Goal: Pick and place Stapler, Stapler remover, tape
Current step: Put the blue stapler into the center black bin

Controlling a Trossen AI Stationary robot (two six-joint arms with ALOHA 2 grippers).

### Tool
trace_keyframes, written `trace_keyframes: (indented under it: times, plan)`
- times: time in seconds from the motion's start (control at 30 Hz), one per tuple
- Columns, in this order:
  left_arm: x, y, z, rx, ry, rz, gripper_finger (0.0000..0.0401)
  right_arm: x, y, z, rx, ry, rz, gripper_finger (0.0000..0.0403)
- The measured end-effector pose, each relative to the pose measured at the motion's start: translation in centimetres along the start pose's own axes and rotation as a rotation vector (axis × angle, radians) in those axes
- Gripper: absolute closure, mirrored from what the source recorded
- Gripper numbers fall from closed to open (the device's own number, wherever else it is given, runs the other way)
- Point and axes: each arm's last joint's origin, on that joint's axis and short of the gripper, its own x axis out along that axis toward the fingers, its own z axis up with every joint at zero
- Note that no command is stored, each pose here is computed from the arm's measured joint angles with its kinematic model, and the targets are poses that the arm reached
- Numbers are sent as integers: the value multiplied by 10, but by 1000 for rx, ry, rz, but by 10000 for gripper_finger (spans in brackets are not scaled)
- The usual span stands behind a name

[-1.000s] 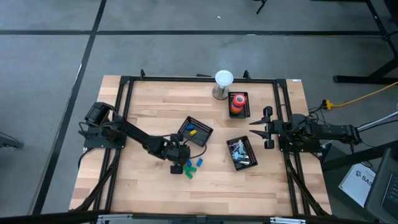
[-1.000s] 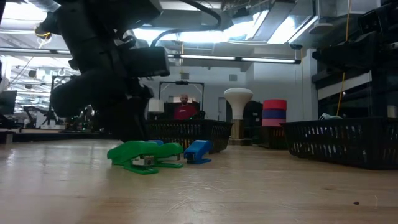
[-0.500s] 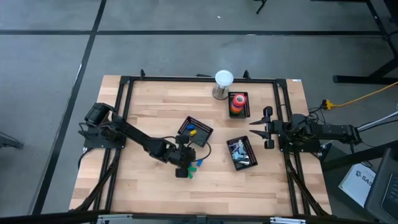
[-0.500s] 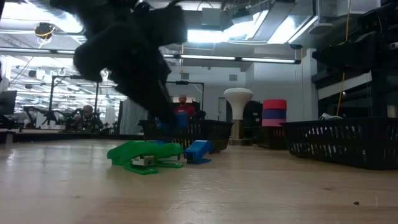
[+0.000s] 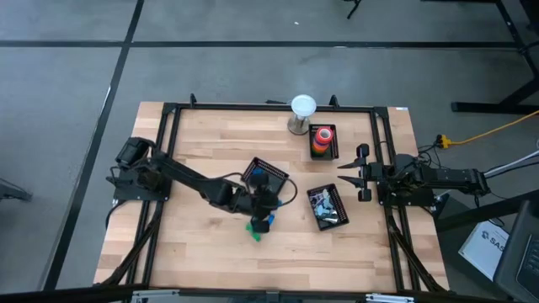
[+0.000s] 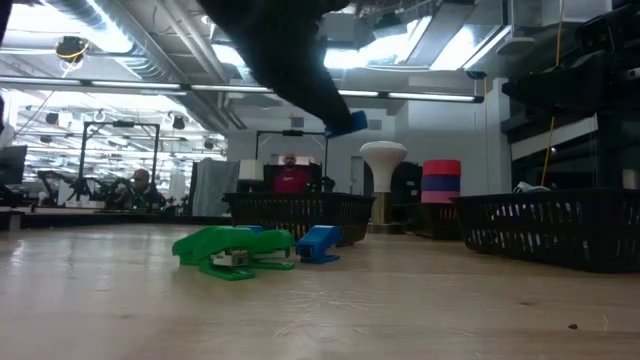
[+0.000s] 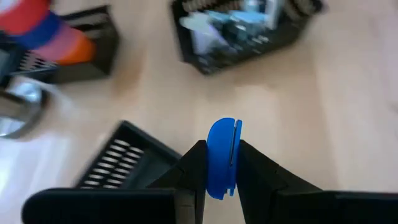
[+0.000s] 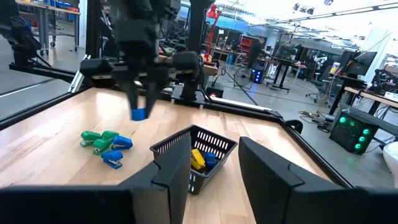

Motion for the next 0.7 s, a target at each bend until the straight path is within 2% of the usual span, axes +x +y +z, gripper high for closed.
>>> trace_keyframes:
  times: [0.3, 0.7]
  plan:
    - [14, 37, 0, -92, 45, 102, 338, 0, 0, 0, 0, 0, 0, 263]
    - [24, 83, -29, -314, 317, 233, 338, 0, 0, 0, 0, 0, 0, 263]
